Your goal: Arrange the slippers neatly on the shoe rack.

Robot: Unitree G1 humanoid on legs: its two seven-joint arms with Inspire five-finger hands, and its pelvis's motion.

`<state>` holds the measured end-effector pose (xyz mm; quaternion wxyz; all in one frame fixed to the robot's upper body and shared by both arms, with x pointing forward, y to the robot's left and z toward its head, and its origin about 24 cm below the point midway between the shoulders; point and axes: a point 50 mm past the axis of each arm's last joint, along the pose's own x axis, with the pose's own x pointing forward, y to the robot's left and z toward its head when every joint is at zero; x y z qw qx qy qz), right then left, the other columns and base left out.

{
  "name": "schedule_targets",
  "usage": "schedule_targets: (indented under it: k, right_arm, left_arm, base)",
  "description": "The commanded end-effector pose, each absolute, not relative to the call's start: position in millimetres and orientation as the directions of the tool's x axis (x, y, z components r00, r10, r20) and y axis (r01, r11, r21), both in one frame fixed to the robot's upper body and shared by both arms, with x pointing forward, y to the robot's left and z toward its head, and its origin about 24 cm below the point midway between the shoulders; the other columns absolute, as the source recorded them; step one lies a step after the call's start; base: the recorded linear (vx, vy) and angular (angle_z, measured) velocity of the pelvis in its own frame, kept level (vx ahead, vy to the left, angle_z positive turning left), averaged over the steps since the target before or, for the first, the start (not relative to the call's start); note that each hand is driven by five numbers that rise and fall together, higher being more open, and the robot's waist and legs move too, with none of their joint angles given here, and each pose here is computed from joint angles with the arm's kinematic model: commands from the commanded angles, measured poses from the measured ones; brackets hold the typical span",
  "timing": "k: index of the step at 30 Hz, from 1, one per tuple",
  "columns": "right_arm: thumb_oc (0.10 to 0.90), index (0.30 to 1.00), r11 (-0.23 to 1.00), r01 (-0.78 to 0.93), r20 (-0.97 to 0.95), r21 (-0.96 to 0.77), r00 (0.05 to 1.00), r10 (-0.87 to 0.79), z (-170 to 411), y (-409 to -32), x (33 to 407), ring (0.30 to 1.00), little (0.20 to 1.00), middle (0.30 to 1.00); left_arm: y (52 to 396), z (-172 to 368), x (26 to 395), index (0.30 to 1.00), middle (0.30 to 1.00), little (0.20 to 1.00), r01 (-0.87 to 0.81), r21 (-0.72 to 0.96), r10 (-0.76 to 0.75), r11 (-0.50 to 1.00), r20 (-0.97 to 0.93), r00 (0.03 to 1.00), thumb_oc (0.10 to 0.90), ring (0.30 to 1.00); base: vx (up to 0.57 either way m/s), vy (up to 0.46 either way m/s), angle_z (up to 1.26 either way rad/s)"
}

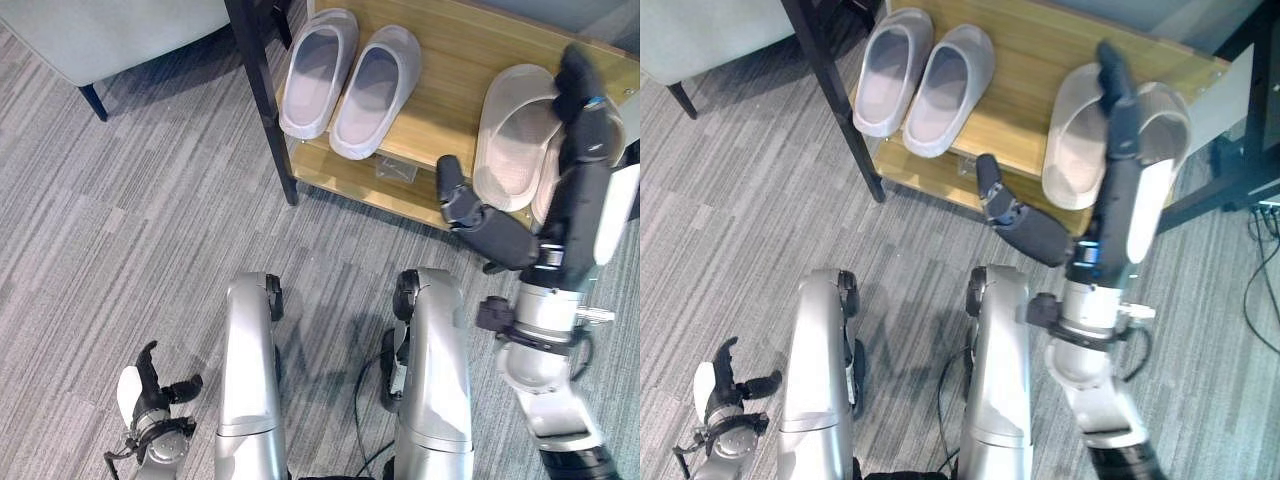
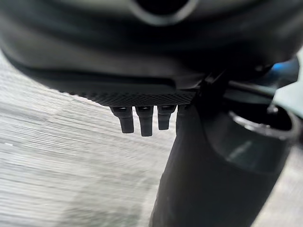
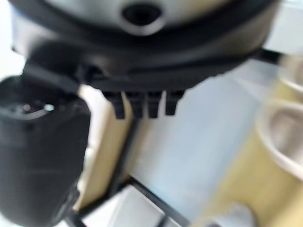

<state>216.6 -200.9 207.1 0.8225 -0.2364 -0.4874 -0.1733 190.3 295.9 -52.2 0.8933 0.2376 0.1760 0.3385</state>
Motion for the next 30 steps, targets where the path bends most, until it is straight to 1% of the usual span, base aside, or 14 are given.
schedule_targets:
  k: [1,3,5,8,12,13,15,18,20,22,23,24,26,30]
  right_arm:
    - [0.800,0.900,0.835,0.511,0.939,-0.205,0.343,0.021,228,-199,195,0.900,0.900,0.900]
    - [0.800,0.900,0.816,0.532,0.912,-0.227,0.409,-0.013,216,-207,201,0.900,0.900,0.900]
    - [0.800,0.900,0.829,0.522,0.874,-0.201,0.477,-0.089,202,-214,204,0.900,0.900,0.900]
    - [0.800,0.900,0.850,0.499,0.834,-0.169,0.532,-0.146,188,-216,206,0.900,0.900,0.900]
    - [0.800,0.900,0.873,0.452,0.670,-0.183,0.707,-0.226,143,-220,216,0.900,0.900,0.900]
    - [0.800,0.900,0.864,0.465,0.632,-0.196,0.733,-0.251,132,-224,216,0.900,0.900,0.900]
    - [0.800,0.900,0.853,0.450,0.603,-0.263,0.767,-0.219,119,-220,219,0.900,0.900,0.900]
    - [0.800,0.900,0.852,0.409,0.516,-0.326,0.832,-0.202,98,-218,222,0.900,0.900,0.900]
    - [0.800,0.900,0.852,0.347,0.432,-0.393,0.887,-0.163,80,-214,229,0.900,0.900,0.900]
    - [0.800,0.900,0.857,0.303,0.393,-0.417,0.910,-0.131,73,-209,233,0.900,0.900,0.900]
    - [0.800,0.900,0.856,0.281,0.362,-0.434,0.925,-0.120,66,-208,234,0.900,0.900,0.900]
    - [0.800,0.900,0.856,0.225,0.261,-0.467,0.959,-0.109,44,-206,235,0.900,0.900,0.900]
    - [0.800,0.900,0.849,0.198,0.214,-0.490,0.971,-0.103,34,-206,235,0.900,0.900,0.900]
    - [0.800,0.900,0.829,0.086,-0.028,-0.552,0.992,-0.122,-16,-210,222,0.900,0.900,0.900]
  left_arm:
    - [317,-2,221,0.900,0.900,0.900,-0.631,0.522,0.684,0.573,0.119,0.720,0.800,0.900]
    - [310,5,228,0.900,0.900,0.900,-0.626,0.509,0.656,0.591,0.149,0.740,0.800,0.900]
    - [305,9,231,0.900,0.900,0.900,-0.635,0.485,0.648,0.602,0.168,0.743,0.800,0.900]
    - [305,19,231,0.900,0.900,0.900,-0.657,0.461,0.645,0.596,0.212,0.734,0.800,0.900]
    - [309,34,231,0.900,0.900,0.900,-0.678,0.454,0.628,0.577,0.284,0.725,0.800,0.900]
    - [300,33,222,0.900,0.900,0.900,-0.654,0.440,0.588,0.615,0.297,0.753,0.800,0.900]
    - [288,2,216,0.900,0.900,0.900,-0.582,0.513,0.570,0.631,0.202,0.797,0.800,0.900]
    - [278,-12,221,0.900,0.900,0.900,-0.493,0.516,0.525,0.700,0.094,0.846,0.800,0.900]
    - [264,-29,221,0.900,0.900,0.900,-0.340,0.579,0.420,0.741,-0.005,0.908,0.800,0.900]
    - [252,-37,221,0.900,0.900,0.900,-0.246,0.595,0.347,0.765,-0.060,0.936,0.800,0.900]
    - [248,-41,219,0.900,0.900,0.900,-0.210,0.606,0.325,0.767,-0.084,0.942,0.800,0.900]
    - [238,-49,217,0.900,0.900,0.900,-0.137,0.622,0.271,0.771,-0.126,0.954,0.800,0.900]
    - [235,-52,215,0.900,0.900,0.900,-0.100,0.626,0.245,0.773,-0.149,0.958,0.800,0.900]
    - [223,-76,199,0.900,0.900,0.900,0.030,0.580,0.178,0.814,-0.298,0.938,0.800,0.900]
  base:
    - [-0.06,0.035,-0.12]
    - [-0.02,0.045,-0.27]
    - [0.01,0.057,-0.24]
    - [-0.02,0.062,0.06]
    - [0.01,0.064,-0.02]
    - [-0.04,0.046,0.13]
    - [-0.02,0.010,0.08]
    - [0.02,-0.006,0.03]
    - [0.02,0.009,0.00]
    - [0.09,-0.002,0.04]
    - [0.21,-0.014,0.07]
    - [0.16,-0.004,0.02]
    - [0.07,-0.015,-0.07]
    - [0.21,-0.012,-0.09]
